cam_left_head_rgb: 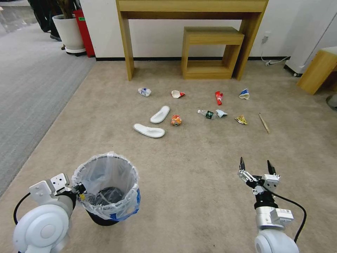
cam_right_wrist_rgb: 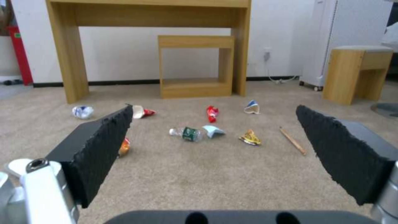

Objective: Pick up the trash bin and place the garbage on the floor into it.

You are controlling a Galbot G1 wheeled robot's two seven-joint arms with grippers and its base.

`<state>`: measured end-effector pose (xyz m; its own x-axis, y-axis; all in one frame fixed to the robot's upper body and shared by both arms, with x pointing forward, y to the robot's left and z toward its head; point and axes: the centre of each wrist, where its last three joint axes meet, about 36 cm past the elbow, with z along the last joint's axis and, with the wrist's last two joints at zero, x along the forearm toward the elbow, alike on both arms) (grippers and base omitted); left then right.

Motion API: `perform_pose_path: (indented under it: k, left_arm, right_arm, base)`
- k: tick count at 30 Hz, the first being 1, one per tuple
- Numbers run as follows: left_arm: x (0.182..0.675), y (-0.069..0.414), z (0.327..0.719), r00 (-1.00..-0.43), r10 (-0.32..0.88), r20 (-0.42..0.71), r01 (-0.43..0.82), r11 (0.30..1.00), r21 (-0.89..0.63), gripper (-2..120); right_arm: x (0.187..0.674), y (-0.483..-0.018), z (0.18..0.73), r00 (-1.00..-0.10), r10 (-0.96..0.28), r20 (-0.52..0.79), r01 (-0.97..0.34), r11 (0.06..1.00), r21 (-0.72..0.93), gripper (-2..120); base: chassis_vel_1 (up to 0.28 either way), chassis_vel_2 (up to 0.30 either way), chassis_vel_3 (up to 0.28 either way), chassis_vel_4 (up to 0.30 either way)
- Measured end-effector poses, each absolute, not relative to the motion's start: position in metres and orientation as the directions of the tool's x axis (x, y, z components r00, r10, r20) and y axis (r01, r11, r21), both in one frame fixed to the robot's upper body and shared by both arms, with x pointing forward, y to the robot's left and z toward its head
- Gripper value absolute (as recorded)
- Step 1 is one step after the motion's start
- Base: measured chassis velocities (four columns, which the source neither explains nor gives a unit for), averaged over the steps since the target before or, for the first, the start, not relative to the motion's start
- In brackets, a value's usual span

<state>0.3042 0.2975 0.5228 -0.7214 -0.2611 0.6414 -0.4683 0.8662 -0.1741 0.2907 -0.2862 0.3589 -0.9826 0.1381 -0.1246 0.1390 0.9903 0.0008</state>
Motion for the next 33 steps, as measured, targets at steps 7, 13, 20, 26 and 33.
perform_pose_path:
  k: [7,13,20,26,33]
  left_arm:
    - [0.3002,0.2972,0.5312,-0.735,-0.268,0.623,-0.467,0.866,-0.179,1]
    - [0.2984,0.2978,0.5324,-0.735,-0.273,0.621,-0.472,0.863,-0.18,1]
    - [0.297,0.2972,0.5317,-0.733,-0.274,0.623,-0.476,0.861,-0.181,1]
    - [0.2964,0.2966,0.5312,-0.732,-0.275,0.623,-0.478,0.859,-0.183,1]
    - [0.2961,0.2965,0.5318,-0.734,-0.275,0.621,-0.478,0.859,-0.184,1]
  right_arm:
    - [0.2915,-0.285,0.3615,-0.982,0.132,-0.132,0.133,0.991,0.001,100]
    - [0.2906,-0.2852,0.3626,-0.983,0.129,-0.133,0.13,0.991,-0.003,100]
    - [0.2897,-0.2851,0.3635,-0.984,0.127,-0.126,0.129,0.992,-0.014,100]
    - [0.2892,-0.2859,0.3636,-0.984,0.127,-0.124,0.13,0.991,-0.017,100]
    - [0.2898,-0.2856,0.3639,-0.984,0.131,-0.121,0.133,0.991,-0.014,100]
  base:
    - [0.0,0.0,0.0,0.0]
    - [0.0,0.0,0.0,0.0]
    - [0.0,0.0,0.0,0.0]
    - [0.0,0.0,0.0,0.0]
    - [-0.039,0.031,0.034,-0.05]
